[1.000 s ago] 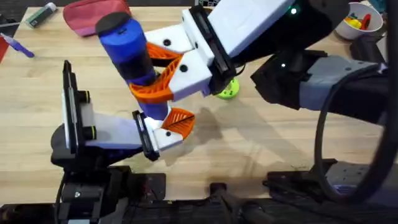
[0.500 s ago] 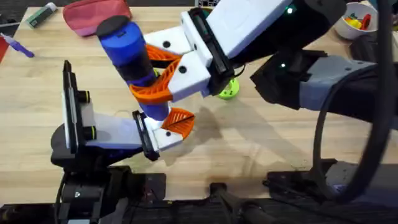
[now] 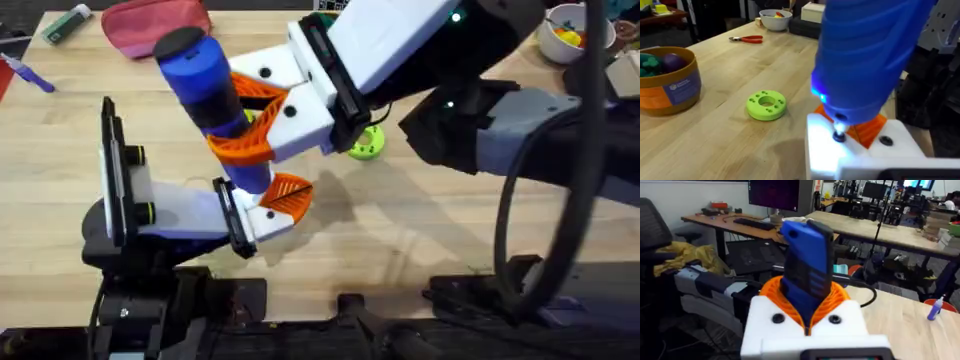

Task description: Pick up the gripper from the table and insert it into the empty holder that is missing its gripper. Then pick up a screw, insert it into the mounting hole, and use the screwdriver to tighten it. Finally, clean up the table by picking up the vegetable and placing it into the bucket.

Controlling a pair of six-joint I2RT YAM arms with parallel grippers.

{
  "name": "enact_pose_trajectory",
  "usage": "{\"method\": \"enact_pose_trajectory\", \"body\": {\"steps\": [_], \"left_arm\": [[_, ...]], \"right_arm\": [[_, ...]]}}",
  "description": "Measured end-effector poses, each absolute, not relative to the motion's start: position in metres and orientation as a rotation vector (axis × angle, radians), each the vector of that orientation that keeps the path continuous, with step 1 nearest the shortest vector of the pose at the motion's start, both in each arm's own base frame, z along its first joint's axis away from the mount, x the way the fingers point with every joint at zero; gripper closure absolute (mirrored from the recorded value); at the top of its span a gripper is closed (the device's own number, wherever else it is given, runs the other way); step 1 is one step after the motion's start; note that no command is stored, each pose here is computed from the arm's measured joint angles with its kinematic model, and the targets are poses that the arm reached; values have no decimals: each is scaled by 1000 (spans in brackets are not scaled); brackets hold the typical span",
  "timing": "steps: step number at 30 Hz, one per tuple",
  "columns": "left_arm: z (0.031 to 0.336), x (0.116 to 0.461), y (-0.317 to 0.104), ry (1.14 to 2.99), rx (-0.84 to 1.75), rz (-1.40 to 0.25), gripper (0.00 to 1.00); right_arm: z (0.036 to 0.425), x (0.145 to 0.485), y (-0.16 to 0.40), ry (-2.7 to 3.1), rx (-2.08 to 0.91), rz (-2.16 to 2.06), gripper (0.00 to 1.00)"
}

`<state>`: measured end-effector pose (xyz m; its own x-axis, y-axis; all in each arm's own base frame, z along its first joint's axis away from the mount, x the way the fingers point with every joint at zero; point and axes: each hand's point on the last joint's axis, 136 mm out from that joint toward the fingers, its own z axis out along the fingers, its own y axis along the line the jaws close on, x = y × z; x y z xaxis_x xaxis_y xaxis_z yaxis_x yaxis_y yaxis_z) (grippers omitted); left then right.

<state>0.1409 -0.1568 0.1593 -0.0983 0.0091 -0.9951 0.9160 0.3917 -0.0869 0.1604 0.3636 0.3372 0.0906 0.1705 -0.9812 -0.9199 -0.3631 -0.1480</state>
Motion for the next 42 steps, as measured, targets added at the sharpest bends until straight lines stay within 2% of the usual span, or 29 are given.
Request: {"method": "enact_pose_trajectory", "body": {"steps": [23,37,42], "left_arm": [[159,141,-157,1461,880,-956,994],[159,141,-157,1461,880,-956,994],[159,141,-157,1461,880,-956,994]], "right_arm": [[341,160,364,783,-1423,1457,977],[413,177,375,827,-1434,1476,977],[414,210,370,1036,-1360,1462,977]]}}
